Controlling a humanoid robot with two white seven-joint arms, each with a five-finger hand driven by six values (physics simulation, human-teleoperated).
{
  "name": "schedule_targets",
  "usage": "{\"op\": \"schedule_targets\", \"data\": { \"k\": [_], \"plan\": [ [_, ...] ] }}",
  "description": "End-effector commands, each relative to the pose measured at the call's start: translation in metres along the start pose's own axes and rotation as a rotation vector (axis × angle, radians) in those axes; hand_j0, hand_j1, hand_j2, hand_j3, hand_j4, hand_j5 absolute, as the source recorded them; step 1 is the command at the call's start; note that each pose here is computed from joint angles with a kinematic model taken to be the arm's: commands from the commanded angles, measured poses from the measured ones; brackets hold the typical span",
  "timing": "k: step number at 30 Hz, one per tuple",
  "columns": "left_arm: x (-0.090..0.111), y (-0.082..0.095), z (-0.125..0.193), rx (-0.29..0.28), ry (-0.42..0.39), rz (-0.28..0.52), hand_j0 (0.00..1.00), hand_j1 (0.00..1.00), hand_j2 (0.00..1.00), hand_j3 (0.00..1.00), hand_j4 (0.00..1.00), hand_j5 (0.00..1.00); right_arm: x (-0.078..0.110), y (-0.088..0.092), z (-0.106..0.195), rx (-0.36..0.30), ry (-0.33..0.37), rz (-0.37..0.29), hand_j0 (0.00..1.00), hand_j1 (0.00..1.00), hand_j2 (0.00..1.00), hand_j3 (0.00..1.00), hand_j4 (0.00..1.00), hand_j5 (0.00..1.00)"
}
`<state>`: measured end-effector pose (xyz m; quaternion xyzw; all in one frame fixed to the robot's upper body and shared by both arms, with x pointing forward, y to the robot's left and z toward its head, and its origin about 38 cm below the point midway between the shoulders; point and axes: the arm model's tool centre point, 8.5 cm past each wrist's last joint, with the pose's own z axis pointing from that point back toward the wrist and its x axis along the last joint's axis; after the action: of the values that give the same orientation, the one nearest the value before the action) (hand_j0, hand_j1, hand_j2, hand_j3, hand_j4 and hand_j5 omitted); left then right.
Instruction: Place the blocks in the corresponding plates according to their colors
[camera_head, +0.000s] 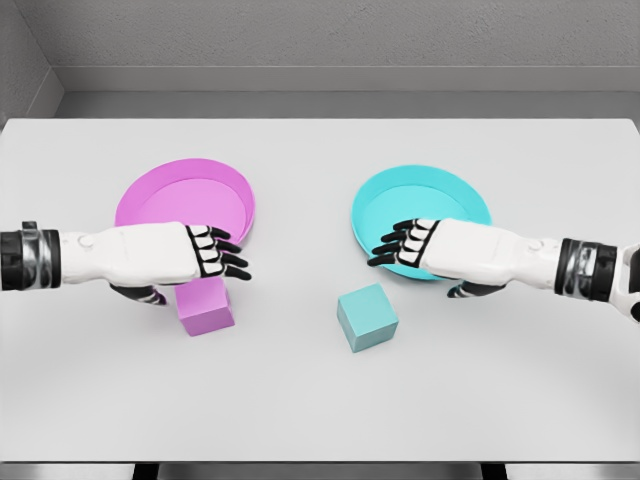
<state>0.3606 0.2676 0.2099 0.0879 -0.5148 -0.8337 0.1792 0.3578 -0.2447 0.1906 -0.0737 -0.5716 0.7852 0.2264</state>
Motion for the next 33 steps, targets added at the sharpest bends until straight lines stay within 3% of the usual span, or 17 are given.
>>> {"op": "schedule_targets", "data": {
  "k": [1,13,25,33],
  "plan": [
    [-0.002,-0.002,0.001,-0.014,0.014,-0.014,1.0,1.0,1.0,1.0,1.0,1.0,0.011,0.014,-0.014,0.036,-0.048,-0.024,1.0,1.0,1.0,1.0,1.0,1.0],
    [-0.004,-0.017,-0.005,-0.073,0.033,-0.047,1.0,1.0,1.0,1.0,1.0,1.0,0.026,0.01,-0.041,0.085,-0.142,0.016,1.0,1.0,1.0,1.0,1.0,1.0],
    [0.002,-0.024,-0.015,-0.093,0.012,-0.057,1.0,1.0,1.0,1.0,1.0,1.0,0.027,-0.001,-0.049,0.058,-0.151,0.044,1.0,1.0,1.0,1.0,1.0,1.0],
    [0.004,-0.028,-0.023,-0.109,0.007,-0.08,1.0,1.0,1.0,1.0,1.0,1.0,0.023,0.008,-0.05,0.128,-0.101,0.123,1.0,1.0,1.0,1.0,1.0,1.0]
  ]
}}
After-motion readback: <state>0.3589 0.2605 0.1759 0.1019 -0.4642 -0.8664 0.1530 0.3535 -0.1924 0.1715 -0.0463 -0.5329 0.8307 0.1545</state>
